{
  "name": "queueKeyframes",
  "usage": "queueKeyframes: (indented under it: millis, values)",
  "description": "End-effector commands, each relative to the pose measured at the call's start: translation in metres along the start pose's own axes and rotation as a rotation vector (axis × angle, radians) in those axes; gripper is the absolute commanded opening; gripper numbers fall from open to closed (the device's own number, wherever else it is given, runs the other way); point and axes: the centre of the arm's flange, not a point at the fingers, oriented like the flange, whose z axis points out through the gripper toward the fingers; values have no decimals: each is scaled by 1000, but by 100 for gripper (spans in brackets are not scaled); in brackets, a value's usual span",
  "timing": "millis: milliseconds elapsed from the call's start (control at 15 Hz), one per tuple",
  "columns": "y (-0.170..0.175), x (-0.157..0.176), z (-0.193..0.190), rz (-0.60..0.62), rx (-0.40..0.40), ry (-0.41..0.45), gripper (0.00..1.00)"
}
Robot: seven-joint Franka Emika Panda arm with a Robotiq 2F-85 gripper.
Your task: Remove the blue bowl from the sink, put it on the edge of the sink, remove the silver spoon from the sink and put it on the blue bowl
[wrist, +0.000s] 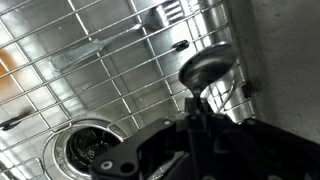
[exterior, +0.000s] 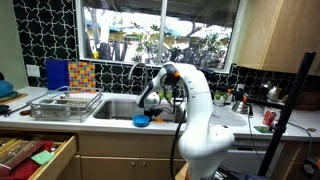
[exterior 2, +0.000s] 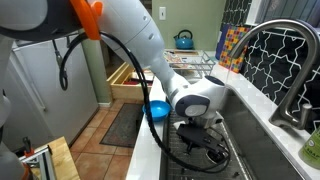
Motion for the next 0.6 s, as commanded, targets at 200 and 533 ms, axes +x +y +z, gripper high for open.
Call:
queueKeyframes:
  millis: [200, 533]
  values:
    - [-12, -31, -28, -16, -16, -123, 2]
    - [-15, -45, -64, -55, -24, -66, 2]
